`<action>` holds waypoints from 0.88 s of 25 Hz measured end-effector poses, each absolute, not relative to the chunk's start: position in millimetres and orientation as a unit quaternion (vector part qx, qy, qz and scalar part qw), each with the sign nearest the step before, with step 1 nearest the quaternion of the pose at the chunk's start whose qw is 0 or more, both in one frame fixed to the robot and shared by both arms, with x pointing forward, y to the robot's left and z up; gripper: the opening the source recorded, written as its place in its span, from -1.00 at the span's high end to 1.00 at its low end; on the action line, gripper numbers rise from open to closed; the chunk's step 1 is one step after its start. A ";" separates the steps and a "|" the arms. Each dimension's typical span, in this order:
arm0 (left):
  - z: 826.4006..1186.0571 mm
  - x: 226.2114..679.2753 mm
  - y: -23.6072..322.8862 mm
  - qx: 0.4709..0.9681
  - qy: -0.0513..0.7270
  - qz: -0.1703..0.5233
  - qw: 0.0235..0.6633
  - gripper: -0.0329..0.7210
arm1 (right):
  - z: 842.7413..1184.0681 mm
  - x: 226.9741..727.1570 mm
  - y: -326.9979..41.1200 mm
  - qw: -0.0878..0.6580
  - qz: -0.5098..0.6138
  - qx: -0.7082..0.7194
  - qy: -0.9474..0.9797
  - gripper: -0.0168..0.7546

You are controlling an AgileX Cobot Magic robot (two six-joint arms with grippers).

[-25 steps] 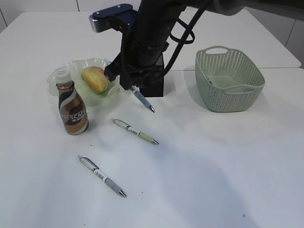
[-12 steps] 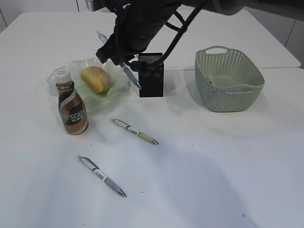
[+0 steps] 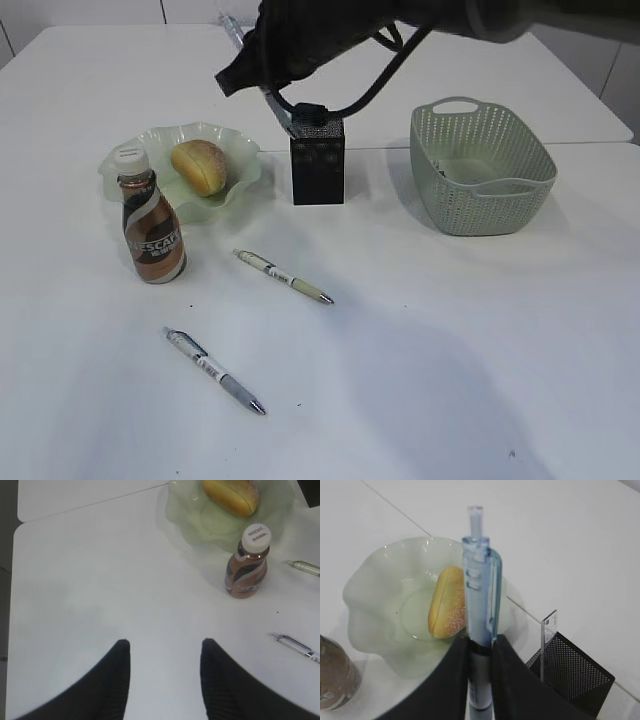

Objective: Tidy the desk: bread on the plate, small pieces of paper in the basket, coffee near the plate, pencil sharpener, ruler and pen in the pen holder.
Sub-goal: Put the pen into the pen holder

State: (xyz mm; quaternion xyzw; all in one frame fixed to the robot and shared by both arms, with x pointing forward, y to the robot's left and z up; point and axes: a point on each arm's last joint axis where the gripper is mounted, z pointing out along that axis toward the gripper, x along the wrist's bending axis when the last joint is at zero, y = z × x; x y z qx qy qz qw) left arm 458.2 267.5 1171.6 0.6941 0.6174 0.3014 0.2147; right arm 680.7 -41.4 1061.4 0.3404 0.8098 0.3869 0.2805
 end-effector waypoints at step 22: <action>1171.7 466.6 264.5 0.692 0.607 0.313 0.234 0.05 | 1029.0 694.6 -83.5 0.411 0.510 0.341 0.674 0.67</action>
